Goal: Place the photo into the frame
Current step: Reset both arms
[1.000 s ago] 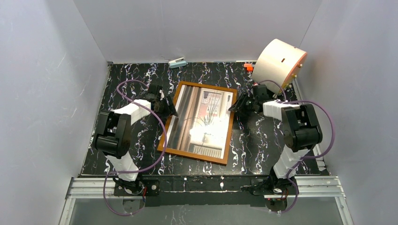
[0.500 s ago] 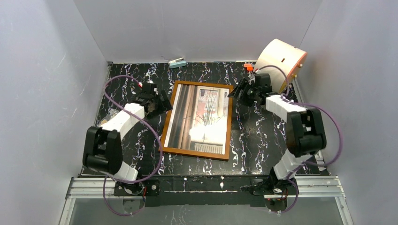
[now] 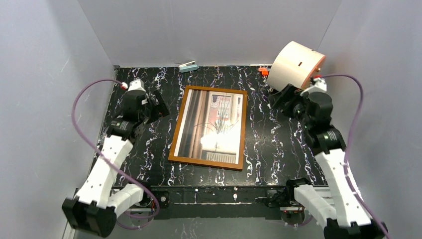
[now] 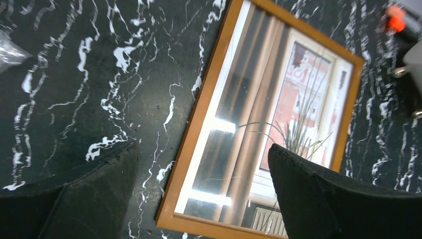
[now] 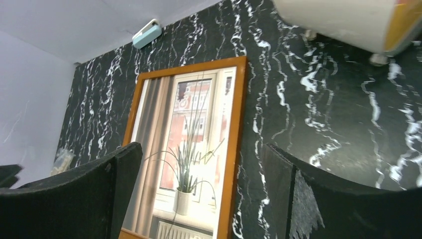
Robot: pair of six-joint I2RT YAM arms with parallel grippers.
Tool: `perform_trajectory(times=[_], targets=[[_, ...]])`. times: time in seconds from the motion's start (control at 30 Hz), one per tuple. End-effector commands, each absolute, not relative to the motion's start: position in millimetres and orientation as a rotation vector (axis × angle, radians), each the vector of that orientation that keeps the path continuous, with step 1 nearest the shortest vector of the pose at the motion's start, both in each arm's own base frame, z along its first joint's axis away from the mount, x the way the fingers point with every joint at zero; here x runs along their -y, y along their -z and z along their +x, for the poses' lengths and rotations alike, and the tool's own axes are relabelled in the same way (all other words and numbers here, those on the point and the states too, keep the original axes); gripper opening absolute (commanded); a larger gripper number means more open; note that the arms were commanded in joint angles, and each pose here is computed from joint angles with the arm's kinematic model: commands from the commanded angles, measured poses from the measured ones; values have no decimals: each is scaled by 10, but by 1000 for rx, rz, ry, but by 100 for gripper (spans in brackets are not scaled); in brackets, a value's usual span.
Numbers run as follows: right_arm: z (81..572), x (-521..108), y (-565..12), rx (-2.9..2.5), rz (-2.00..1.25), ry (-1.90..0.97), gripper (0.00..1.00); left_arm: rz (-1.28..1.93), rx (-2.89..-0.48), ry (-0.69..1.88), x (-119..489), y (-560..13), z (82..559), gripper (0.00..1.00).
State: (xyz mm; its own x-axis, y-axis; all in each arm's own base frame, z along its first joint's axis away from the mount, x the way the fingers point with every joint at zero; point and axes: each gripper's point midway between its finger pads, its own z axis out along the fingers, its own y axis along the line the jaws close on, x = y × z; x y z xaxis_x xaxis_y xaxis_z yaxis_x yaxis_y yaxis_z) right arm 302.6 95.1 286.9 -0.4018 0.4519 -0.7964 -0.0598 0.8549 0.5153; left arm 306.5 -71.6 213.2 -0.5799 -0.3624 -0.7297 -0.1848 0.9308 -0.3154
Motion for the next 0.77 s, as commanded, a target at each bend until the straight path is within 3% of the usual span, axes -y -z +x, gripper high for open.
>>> perform_trajectory(times=[0.0, 0.4, 0.73], targets=[[2658, -604, -2928, -1920, 344, -400, 98, -379, -2066, 182, 459, -2598, 2762, 98], [2015, 102, -3718, -1628, 553, -180, 98, -458, -1810, 42, -90, -3288, 2089, 98], [1983, 168, -3802, -1608, 571, -152, 98, -421, -1821, -16, -152, -3388, 2043, 98]])
